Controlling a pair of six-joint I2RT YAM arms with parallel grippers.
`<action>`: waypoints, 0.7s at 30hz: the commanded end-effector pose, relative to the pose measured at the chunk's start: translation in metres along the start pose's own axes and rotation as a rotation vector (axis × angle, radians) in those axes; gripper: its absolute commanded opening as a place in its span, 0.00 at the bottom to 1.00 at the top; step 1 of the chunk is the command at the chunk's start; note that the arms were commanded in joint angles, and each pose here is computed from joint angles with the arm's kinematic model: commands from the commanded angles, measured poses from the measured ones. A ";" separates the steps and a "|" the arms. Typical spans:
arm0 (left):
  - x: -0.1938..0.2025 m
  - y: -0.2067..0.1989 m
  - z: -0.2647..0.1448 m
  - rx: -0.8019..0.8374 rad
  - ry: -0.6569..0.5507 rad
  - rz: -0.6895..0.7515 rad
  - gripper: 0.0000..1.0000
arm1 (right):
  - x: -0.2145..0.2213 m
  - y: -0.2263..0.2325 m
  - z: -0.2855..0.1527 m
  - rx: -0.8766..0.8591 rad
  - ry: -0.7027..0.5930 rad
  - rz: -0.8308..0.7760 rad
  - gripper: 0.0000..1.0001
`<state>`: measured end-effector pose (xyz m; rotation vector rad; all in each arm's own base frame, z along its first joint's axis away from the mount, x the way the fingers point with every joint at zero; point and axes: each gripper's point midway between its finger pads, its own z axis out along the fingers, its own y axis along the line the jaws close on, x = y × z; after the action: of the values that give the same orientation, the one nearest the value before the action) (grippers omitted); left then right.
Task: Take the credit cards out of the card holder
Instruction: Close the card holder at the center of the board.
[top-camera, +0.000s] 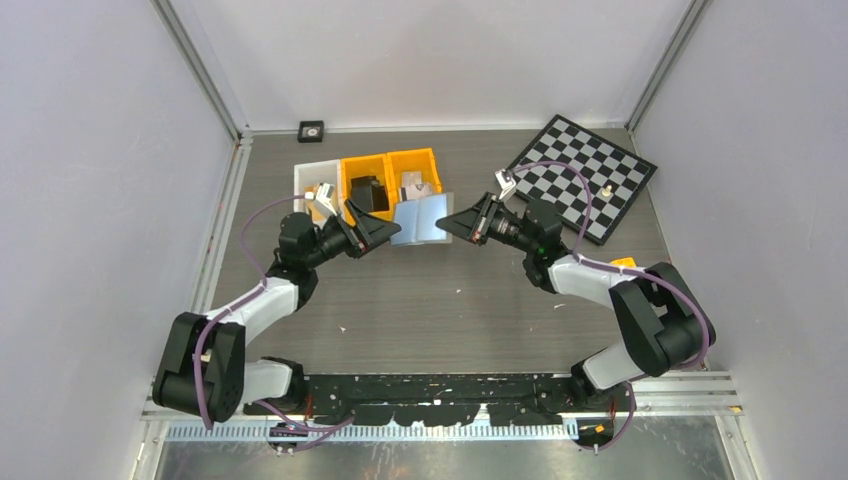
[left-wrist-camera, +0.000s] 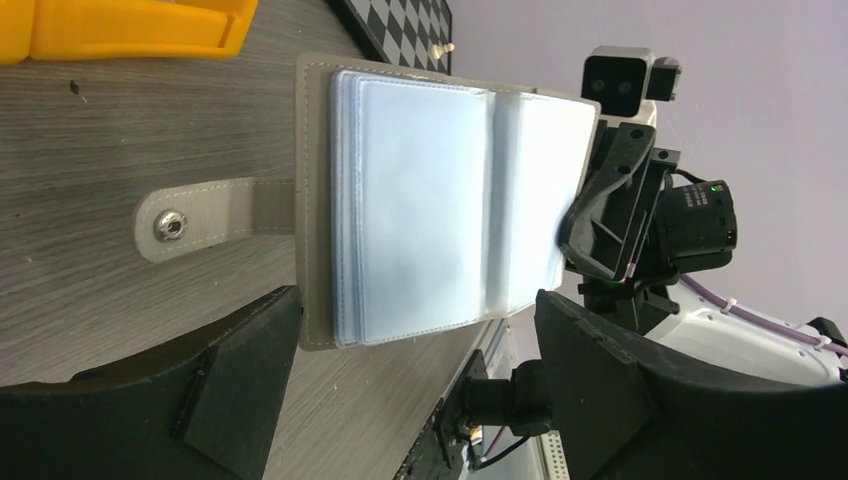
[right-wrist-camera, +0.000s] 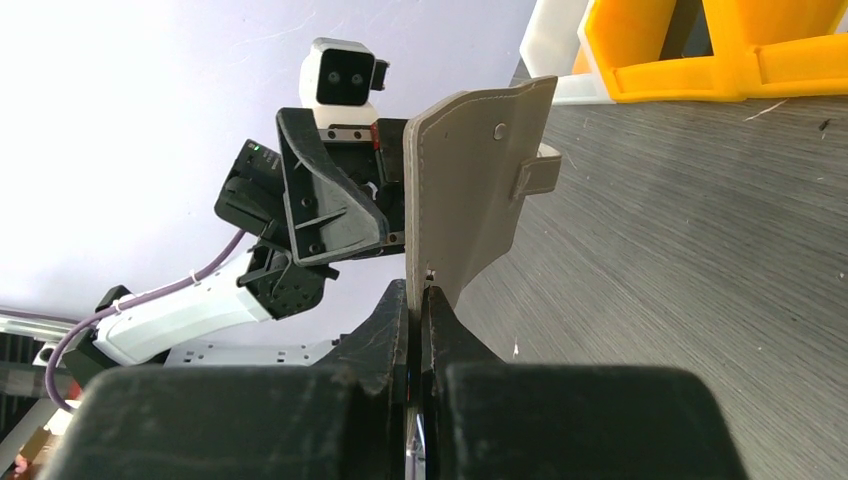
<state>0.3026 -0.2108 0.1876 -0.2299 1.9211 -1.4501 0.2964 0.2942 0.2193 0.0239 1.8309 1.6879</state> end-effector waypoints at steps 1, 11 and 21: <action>-0.002 -0.004 -0.001 -0.008 0.008 0.020 0.88 | -0.016 0.036 -0.001 -0.083 -0.046 -0.103 0.00; 0.000 -0.020 0.006 0.123 0.046 -0.037 0.69 | -0.016 0.034 0.003 -0.093 -0.036 -0.076 0.00; -0.005 -0.035 0.007 0.255 0.022 0.048 0.00 | -0.004 0.000 0.020 0.026 0.020 -0.037 0.00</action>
<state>0.3073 -0.2228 0.1959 -0.2000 1.8435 -1.6315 0.3066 0.2961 0.2206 0.0367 1.8313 1.6595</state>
